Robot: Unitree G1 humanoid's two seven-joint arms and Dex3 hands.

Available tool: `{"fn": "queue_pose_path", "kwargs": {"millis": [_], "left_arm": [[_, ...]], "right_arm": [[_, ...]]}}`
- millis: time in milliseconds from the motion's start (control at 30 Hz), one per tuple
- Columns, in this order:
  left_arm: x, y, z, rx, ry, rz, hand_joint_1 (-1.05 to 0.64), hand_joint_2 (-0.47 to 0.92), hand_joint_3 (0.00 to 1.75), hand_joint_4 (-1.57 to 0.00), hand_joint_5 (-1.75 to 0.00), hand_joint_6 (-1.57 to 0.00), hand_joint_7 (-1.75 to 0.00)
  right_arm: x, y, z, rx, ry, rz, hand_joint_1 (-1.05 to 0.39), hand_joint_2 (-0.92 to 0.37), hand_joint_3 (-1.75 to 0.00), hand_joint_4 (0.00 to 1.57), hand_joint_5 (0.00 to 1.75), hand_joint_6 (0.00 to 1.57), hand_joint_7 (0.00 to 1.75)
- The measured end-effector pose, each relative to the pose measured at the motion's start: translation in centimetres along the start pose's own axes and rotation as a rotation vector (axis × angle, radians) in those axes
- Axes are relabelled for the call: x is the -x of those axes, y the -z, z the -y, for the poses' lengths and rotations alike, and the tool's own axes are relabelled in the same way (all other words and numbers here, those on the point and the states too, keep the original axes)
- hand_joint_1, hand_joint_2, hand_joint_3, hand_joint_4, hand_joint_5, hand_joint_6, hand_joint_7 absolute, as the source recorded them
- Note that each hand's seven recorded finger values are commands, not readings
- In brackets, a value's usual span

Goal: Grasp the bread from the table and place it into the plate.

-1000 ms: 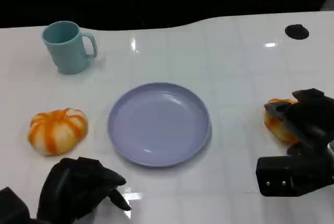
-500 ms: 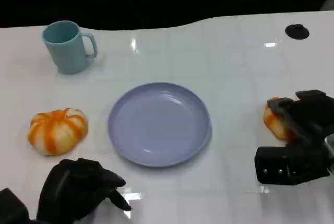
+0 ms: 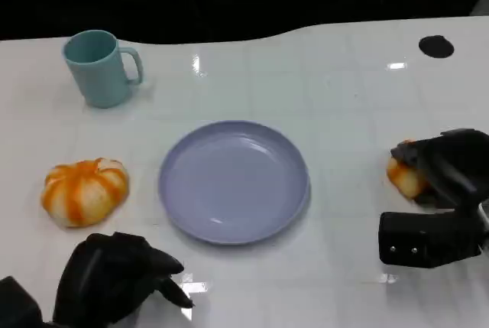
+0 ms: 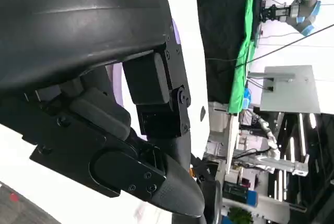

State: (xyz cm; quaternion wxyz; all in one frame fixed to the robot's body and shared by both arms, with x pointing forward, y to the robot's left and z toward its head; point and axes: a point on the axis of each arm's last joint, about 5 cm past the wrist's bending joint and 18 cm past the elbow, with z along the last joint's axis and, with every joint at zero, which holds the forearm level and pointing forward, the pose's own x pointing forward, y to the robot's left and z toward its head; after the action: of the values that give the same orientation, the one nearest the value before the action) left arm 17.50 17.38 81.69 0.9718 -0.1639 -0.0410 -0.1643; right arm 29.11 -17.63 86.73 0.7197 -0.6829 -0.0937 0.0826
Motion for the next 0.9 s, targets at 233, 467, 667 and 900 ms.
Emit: {"fn": "queue_pose_path", "kwargs": {"millis": [233,467,667,900], "left_arm": [[0.0,0.0,0.0,-0.001,0.0,-0.001,-1.05,0.78,0.0,-1.57,-0.44,-1.57,-0.12],[0.0,0.0,0.0,-0.005,-0.006,-0.003,-1.05,0.79,0.0,-1.57,-0.44,-1.57,-0.13],[0.0,0.0,0.0,-0.004,-0.006,-0.003,-1.05,0.78,0.0,-1.57,-0.42,-1.57,-0.12],[0.0,0.0,0.0,0.0,-0.006,-0.002,-1.05,0.78,0.0,-1.57,-0.42,-1.57,-0.12]], "right_arm": [[0.2,0.0,-0.27,-0.032,0.053,0.018,-0.15,-0.87,0.0,0.87,1.75,1.02,0.84],[0.7,-0.9,-0.6,-0.224,0.153,0.022,-0.05,-0.89,-0.06,0.92,1.75,0.8,1.59],[0.9,-2.0,-0.29,-0.401,0.242,0.069,0.06,-0.63,-0.66,0.95,1.75,0.74,1.74],[1.6,-3.7,1.02,-0.693,0.226,0.171,0.06,-0.28,-1.43,0.94,1.75,0.73,1.75]]}}
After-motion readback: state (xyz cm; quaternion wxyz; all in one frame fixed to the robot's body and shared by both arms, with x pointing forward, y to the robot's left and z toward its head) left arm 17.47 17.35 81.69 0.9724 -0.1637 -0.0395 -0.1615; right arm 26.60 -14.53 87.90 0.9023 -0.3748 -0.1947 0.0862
